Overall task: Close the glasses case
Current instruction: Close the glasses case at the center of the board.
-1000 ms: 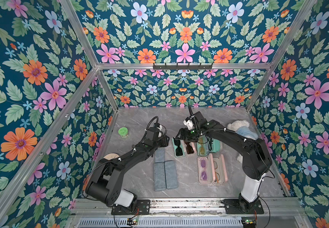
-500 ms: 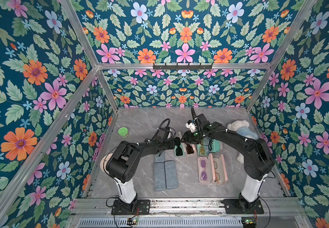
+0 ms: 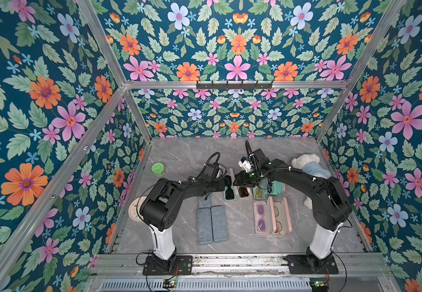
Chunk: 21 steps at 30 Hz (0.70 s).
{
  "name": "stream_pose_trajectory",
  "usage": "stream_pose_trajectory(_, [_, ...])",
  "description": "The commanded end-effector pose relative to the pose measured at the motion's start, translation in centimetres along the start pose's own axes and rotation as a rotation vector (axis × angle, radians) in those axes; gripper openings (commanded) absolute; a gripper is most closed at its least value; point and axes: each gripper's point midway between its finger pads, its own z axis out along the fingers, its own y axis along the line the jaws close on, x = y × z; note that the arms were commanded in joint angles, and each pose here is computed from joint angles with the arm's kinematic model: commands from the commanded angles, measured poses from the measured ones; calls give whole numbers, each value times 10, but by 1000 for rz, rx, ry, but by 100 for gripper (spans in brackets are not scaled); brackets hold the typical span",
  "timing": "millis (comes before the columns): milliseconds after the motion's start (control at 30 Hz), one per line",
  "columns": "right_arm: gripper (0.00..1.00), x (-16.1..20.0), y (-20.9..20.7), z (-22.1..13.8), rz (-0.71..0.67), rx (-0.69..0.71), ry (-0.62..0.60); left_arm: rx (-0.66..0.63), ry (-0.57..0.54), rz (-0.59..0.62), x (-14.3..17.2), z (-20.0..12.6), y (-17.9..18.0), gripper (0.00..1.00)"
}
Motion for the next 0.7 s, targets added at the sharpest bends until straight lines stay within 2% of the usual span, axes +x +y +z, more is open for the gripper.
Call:
stream_pose_trajectory(0, [43,-4,6,0,-26,-28,-15,-32,18,15,6,-1,7,16])
stream_pose_trajectory(233, [33,-2,3,5,-20,-33,-6,-33,21,16,7,0,8,11])
stream_pose_trajectory(667, [32,1,0,8,-16,-34,-2,-29,15,19,7,-2,7,8])
